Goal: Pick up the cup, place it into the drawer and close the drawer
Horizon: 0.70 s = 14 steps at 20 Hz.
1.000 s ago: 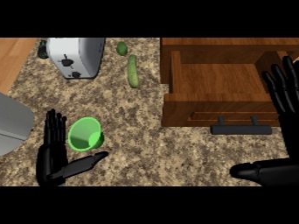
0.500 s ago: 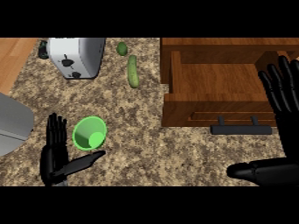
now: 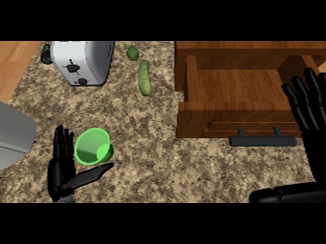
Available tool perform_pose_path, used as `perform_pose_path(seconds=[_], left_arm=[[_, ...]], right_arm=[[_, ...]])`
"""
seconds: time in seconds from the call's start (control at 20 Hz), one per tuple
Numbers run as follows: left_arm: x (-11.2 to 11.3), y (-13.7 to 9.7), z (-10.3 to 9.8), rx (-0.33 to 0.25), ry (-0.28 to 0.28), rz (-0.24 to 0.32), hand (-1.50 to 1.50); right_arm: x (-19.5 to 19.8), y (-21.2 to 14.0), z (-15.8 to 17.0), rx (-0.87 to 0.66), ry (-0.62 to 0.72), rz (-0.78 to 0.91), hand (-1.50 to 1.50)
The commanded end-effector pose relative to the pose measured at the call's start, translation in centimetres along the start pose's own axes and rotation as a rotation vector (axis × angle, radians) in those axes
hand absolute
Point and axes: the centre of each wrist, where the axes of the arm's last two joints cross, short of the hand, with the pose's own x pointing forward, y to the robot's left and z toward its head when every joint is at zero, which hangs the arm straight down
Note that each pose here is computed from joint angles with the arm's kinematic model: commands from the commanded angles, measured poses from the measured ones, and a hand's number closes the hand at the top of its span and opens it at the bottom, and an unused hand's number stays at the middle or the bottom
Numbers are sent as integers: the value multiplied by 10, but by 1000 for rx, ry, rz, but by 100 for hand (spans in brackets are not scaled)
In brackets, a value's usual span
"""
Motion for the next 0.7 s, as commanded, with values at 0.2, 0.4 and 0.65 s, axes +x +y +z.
perform_pose_path(seconds=[0.2,0.4,0.65], left_arm=[[-25,7,4,-20,-10,-2,-150],[-27,-15,-3,-51,2,18,-150],[-37,-2,-2,-23,-6,76,-150]], right_arm=[[2,2,-16,9,-14,-8,-150],[5,2,-18,-9,7,-3,-150],[8,-1,-7,6,-10,-11,-150]])
